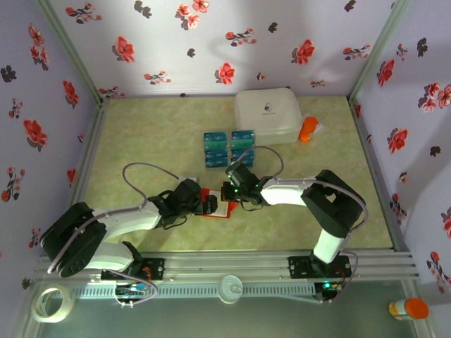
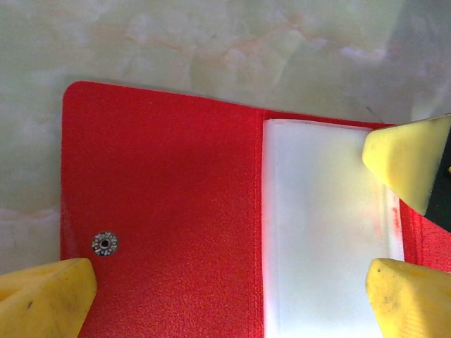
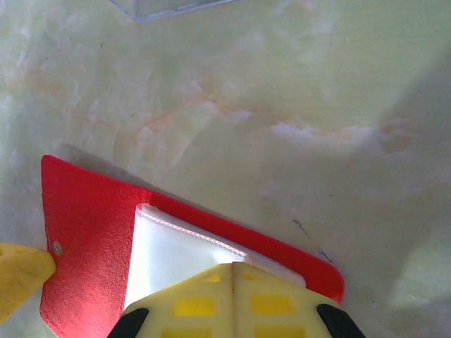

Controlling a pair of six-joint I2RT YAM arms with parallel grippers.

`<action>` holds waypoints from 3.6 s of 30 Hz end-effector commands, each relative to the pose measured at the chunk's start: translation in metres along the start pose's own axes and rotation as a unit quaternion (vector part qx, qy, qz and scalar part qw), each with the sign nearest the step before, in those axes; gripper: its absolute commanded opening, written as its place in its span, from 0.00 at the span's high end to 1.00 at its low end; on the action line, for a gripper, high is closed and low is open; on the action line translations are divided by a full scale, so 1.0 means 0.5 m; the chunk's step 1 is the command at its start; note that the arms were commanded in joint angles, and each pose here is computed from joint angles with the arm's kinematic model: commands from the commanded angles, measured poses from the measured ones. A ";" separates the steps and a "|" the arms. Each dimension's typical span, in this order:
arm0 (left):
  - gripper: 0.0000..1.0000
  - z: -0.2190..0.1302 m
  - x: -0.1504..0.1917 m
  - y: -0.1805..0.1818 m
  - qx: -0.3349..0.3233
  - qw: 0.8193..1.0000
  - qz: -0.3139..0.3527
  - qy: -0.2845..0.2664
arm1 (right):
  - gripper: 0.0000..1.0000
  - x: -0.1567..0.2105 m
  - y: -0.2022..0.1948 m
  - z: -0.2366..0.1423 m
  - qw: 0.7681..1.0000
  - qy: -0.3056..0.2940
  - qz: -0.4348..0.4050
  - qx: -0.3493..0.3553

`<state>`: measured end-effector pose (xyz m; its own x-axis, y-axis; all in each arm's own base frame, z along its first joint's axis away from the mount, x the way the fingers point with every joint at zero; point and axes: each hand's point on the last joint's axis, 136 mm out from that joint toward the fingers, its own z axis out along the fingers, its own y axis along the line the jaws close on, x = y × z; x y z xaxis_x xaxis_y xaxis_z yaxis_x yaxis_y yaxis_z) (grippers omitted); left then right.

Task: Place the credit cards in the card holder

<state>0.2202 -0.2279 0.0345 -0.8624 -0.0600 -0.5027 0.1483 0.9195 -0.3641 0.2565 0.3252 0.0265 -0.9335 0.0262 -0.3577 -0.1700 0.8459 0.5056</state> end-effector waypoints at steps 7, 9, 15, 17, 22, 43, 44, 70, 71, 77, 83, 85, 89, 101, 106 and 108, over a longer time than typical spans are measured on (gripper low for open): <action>0.00 0.011 0.031 0.028 -0.017 1.000 0.006 0.012 | 0.99 0.018 -0.016 0.019 0.999 0.035 -0.009 0.011; 0.00 0.013 0.033 0.029 -0.018 1.000 0.006 0.014 | 0.99 0.022 -0.008 0.023 0.999 0.041 -0.006 0.003; 0.00 0.016 0.036 0.031 -0.022 1.000 0.009 0.018 | 0.99 0.027 0.024 0.033 0.998 0.049 0.002 -0.028; 0.00 0.017 0.037 0.033 -0.024 0.999 0.010 0.019 | 0.99 0.027 0.034 0.036 0.998 0.050 0.003 -0.035; 0.01 0.021 0.045 0.045 -0.039 0.999 0.016 0.028 | 0.99 0.022 0.043 0.036 0.998 0.046 0.010 -0.043; 0.31 0.041 0.067 0.061 -0.053 0.998 0.023 0.040 | 0.52 -0.022 0.074 -0.023 0.996 0.004 0.030 -0.079; 0.31 0.041 0.067 0.061 -0.053 0.998 0.022 0.039 | 0.50 -0.024 0.075 -0.025 0.996 0.002 0.031 -0.080; 0.28 0.022 0.053 0.051 -0.036 0.999 0.017 0.021 | 0.41 -0.028 0.125 -0.002 0.987 0.018 0.064 -0.143; 0.26 0.017 0.048 0.047 -0.032 0.999 0.018 0.016 | 0.42 -0.030 0.128 -0.005 0.987 0.018 0.067 -0.148; 0.08 -0.052 -0.017 0.033 -0.009 0.999 0.006 -0.042 | 0.41 -0.035 0.162 -0.026 0.983 0.011 0.071 -0.169; 0.00 -0.129 -0.070 0.052 0.010 0.994 -0.042 -0.102 | 0.41 -0.035 0.205 -0.025 0.983 0.012 0.060 -0.172; 0.00 -0.151 -0.082 0.060 0.015 0.991 -0.060 -0.121 | 0.40 -0.034 0.215 -0.015 0.984 0.016 0.057 -0.169; 0.00 -0.175 -0.092 0.080 0.014 0.986 -0.084 -0.140 | 0.40 -0.028 0.223 0.015 0.985 0.024 0.055 -0.162; 0.00 -0.172 -0.069 0.116 -0.005 0.986 -0.101 -0.132 | 0.40 -0.013 0.206 0.080 0.985 0.030 0.076 -0.155; 0.00 -0.159 -0.055 0.123 -0.014 0.988 -0.099 -0.117 | 0.40 -0.011 0.212 0.069 0.983 0.032 0.073 -0.164; 0.00 -0.155 -0.052 0.124 -0.016 0.989 -0.097 -0.112 | 0.40 -0.019 0.222 0.060 0.982 0.031 0.069 -0.171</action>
<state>0.2160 -0.1458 0.0961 -0.7352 -0.3099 -0.6029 0.0078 0.8854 -0.4647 0.2578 0.4309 0.0526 -0.9705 0.0934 -0.2221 -0.1151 0.6300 0.7680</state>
